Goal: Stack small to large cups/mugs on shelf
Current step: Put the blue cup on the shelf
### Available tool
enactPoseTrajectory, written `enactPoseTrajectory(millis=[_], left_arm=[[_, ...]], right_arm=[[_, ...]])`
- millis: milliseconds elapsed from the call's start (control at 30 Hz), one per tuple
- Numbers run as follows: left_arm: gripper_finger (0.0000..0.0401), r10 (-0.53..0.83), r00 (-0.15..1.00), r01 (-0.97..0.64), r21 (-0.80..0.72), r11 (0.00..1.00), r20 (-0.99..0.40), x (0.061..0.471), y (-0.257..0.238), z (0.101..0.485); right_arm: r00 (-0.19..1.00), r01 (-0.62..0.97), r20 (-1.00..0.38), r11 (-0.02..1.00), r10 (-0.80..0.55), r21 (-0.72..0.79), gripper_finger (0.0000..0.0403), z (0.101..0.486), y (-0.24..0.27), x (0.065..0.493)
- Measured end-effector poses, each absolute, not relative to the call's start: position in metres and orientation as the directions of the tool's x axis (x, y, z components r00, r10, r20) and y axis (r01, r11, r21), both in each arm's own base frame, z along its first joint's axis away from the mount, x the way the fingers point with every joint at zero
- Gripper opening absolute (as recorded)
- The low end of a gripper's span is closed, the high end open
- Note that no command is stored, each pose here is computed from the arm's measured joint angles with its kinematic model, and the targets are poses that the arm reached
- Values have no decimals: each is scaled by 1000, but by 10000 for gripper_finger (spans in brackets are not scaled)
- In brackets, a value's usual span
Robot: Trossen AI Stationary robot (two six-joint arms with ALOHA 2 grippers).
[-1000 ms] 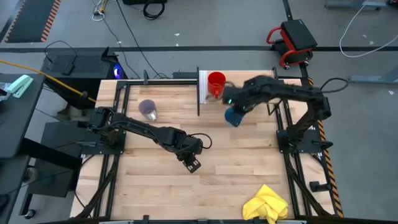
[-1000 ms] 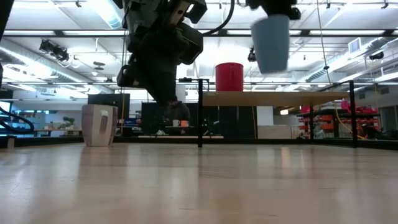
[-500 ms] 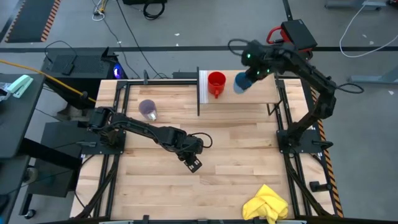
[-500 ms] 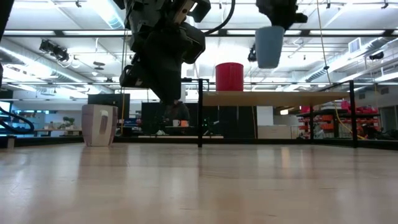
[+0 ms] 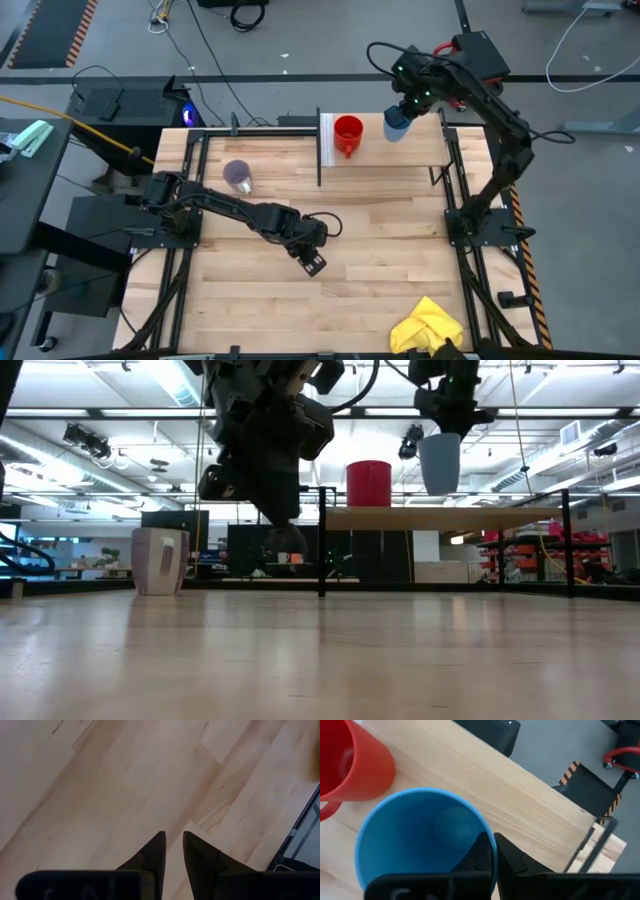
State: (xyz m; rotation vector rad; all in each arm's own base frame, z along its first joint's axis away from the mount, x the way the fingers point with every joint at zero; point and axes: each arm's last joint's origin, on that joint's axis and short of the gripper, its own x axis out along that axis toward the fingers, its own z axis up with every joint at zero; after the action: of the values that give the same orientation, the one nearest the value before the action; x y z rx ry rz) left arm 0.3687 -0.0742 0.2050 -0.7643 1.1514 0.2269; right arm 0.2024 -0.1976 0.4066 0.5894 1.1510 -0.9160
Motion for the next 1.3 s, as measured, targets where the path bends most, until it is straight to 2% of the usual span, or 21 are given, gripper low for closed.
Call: enactPoseTrajectory(millis=[233, 467, 1300], left_arm=[[69, -210, 418, -543, -428, 722, -884, 369, -72, 205], [70, -210, 419, -543, -429, 722, -884, 369, -72, 205], [57, -211, 419, -542, -429, 723, -883, 369, -72, 205]], right_arm=[[113, 838, -955, 542, -275, -57, 5, 396, -204, 214], [192, 826, -945, 563, -265, 10, 5, 392, -212, 224], [154, 842, -961, 539, -228, 7, 5, 371, -221, 228]])
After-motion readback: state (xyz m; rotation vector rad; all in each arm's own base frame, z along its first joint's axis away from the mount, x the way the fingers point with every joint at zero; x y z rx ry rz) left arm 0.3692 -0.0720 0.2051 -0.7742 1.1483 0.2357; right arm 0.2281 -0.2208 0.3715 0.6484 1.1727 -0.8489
